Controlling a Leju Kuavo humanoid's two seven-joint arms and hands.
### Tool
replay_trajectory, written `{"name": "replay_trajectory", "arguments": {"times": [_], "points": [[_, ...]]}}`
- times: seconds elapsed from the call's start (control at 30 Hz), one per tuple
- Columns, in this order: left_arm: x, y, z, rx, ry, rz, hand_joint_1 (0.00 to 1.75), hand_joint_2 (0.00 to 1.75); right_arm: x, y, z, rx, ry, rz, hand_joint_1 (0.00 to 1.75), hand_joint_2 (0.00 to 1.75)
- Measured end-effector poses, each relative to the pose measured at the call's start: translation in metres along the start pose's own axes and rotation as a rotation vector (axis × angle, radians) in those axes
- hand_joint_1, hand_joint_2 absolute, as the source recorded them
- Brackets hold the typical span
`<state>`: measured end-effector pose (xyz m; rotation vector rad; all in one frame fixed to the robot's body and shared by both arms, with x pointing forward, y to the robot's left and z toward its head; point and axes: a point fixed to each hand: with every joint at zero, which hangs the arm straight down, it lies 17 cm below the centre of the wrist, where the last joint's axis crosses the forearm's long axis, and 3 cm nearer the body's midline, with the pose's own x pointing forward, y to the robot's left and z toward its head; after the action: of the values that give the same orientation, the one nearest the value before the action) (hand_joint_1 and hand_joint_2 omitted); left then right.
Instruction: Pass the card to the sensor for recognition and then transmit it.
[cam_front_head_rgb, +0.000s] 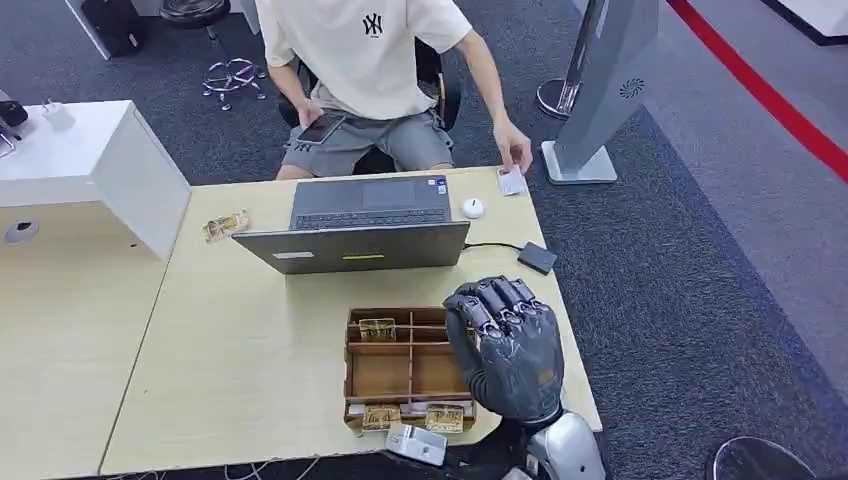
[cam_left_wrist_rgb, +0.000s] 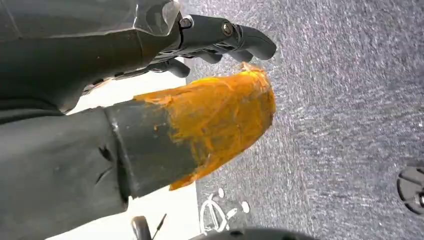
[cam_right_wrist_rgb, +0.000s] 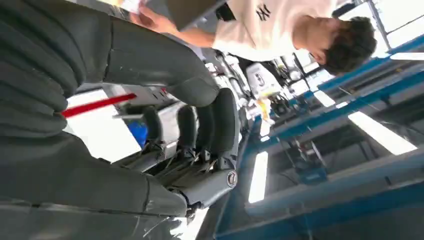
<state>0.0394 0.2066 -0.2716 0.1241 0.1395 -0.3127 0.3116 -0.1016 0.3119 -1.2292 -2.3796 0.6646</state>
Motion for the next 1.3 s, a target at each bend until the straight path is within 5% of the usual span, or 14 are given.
{"name": "replay_trajectory", "arguments": {"times": [0.03,0.07,0.23,0.27,0.37,0.4,0.47,0.5,0.57,0.6,0.7,0.93,1.13,1.3], "points": [[-0.001,0.002,0.000,0.003,0.001,-0.002,0.00,0.00,-0.003,0.004,0.003,0.014,0.012,0.002,1.19,1.75],[-0.001,0.004,-0.001,0.006,0.002,-0.005,0.00,0.00,-0.006,0.009,0.008,0.031,0.029,0.003,0.79,1.75],[-0.003,0.009,-0.003,0.013,0.006,-0.010,0.00,0.00,-0.013,0.038,0.029,0.127,0.094,0.008,0.45,1.75],[-0.004,0.010,-0.003,0.013,0.006,-0.011,0.00,0.00,-0.012,0.043,0.033,0.143,0.098,0.005,0.24,1.75],[-0.004,0.012,-0.003,0.016,0.007,-0.012,0.00,0.00,-0.006,0.056,0.042,0.185,0.094,0.000,0.31,1.75],[-0.004,0.013,-0.003,0.016,0.007,-0.012,0.00,0.00,-0.004,0.059,0.043,0.194,0.090,-0.004,0.56,1.75],[-0.004,0.013,-0.004,0.017,0.008,-0.012,0.00,0.00,0.000,0.065,0.046,0.210,0.078,-0.009,0.54,1.75],[-0.004,0.014,-0.004,0.017,0.008,-0.012,0.00,0.00,0.002,0.069,0.048,0.219,0.075,-0.012,0.77,1.75],[-0.005,0.014,-0.004,0.019,0.008,-0.010,0.00,0.00,0.006,0.076,0.052,0.239,0.063,-0.016,0.89,1.75],[-0.004,0.015,-0.004,0.020,0.007,-0.010,0.00,0.00,0.007,0.079,0.054,0.248,0.056,-0.019,1.31,1.75],[-0.004,0.016,-0.004,0.024,0.008,-0.005,0.00,0.00,0.010,0.084,0.058,0.264,0.049,-0.024,1.15,1.75],[-0.004,0.016,-0.004,0.025,0.006,0.004,0.00,0.00,0.010,0.089,0.064,0.285,0.044,-0.028,1.10,1.75],[-0.004,0.015,-0.004,0.022,0.005,0.014,0.00,0.00,0.006,0.095,0.069,0.305,0.037,-0.019,1.27,1.75],[-0.003,0.015,-0.004,0.019,0.002,0.023,0.00,0.00,0.001,0.100,0.073,0.321,0.046,-0.016,1.05,1.75]]}}
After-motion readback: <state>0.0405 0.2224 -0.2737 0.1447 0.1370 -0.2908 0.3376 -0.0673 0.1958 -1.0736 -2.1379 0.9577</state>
